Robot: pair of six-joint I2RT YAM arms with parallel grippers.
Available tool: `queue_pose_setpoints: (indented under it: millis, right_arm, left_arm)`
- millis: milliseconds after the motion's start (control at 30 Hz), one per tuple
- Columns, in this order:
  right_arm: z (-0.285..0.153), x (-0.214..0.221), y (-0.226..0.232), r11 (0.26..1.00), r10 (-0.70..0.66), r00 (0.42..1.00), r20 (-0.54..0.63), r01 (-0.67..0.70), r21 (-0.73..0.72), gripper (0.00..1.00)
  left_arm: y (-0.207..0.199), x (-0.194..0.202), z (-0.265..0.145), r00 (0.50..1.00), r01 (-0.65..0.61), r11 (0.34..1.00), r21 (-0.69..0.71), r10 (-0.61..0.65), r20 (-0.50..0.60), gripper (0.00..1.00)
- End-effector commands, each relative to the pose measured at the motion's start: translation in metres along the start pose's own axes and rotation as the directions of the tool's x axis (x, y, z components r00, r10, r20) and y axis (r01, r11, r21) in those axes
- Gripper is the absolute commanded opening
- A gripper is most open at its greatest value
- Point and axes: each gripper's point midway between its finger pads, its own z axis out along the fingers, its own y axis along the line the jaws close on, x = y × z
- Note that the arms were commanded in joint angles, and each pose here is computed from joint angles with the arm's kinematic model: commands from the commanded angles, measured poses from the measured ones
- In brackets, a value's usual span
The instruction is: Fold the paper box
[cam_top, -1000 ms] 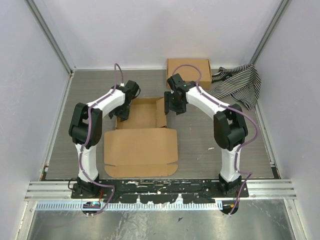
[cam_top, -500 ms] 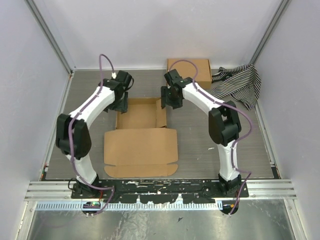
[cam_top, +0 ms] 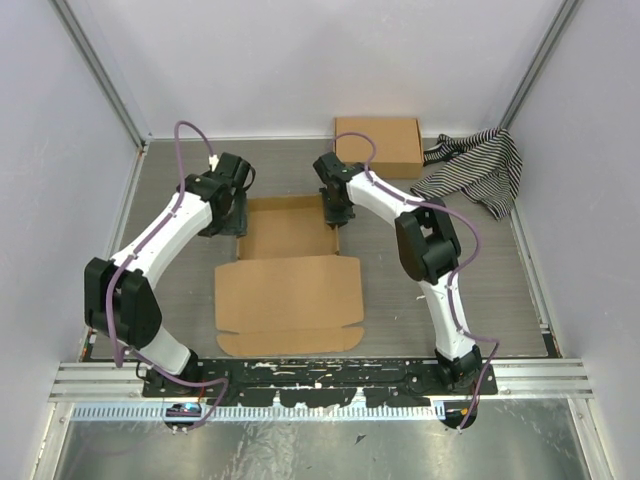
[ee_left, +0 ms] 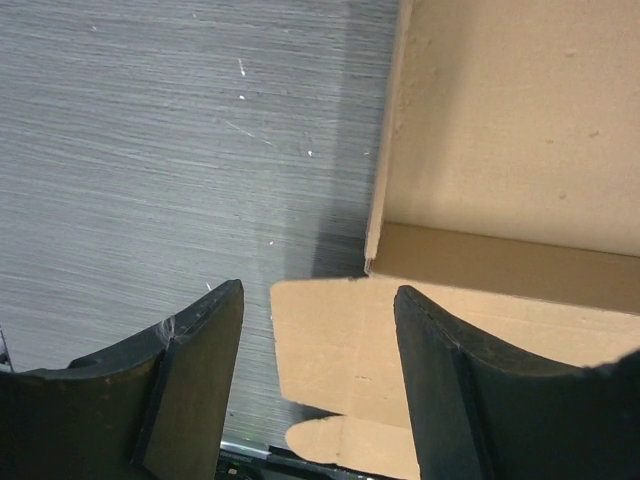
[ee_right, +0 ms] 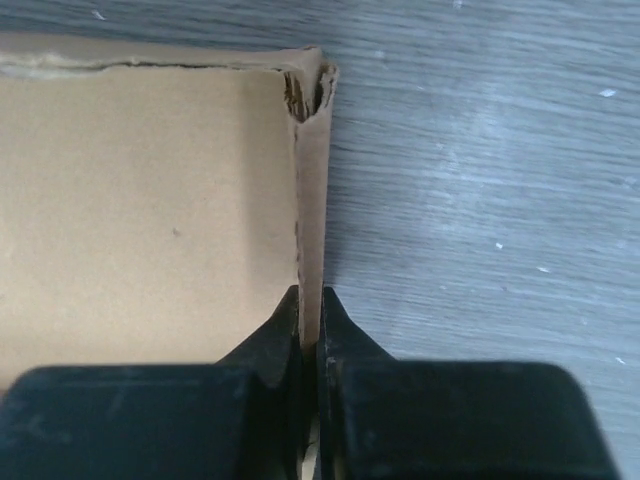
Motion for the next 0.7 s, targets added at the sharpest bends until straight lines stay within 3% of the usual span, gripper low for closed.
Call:
queue_pose_setpoints:
  millis: [0, 167, 300, 467, 667]
  right_arm:
    - [-0.023, -0.010, -0.032, 0.972, -0.038, 0.998, 0.057, 0.024, 0.235, 0.01]
    - [-0.018, 0.010, -0.060, 0.913, -0.076, 0.997, 0.003, 0.068, 0.402, 0.01]
    - [-0.010, 0.017, -0.056, 0.926, -0.074, 0.997, -0.001, 0.069, 0.371, 0.03]
    - [-0.026, -0.003, -0.037, 0.965, -0.040, 0.997, 0.072, 0.020, 0.262, 0.38]
    - [-0.079, -0.055, -0.033, 0.983, -0.041, 0.976, 0.216, 0.000, 0.184, 0.49]
  left_arm:
    - [-0.004, -0.005, -0.007, 0.999, 0.025, 0.999, 0.042, -0.026, 0.027, 0.67]
    - [0.002, -0.013, -0.014, 0.998, 0.032, 0.999, 0.020, -0.033, 0.053, 0.64]
    - [0.004, -0.022, -0.027, 0.995, 0.035, 0.999, 0.033, -0.038, 0.093, 0.63]
    - [0.003, -0.027, -0.037, 0.992, 0.052, 0.997, 0.058, -0.059, 0.114, 0.64]
    - [0.001, -0.023, -0.040, 0.992, 0.074, 0.994, 0.080, -0.082, 0.100, 0.64]
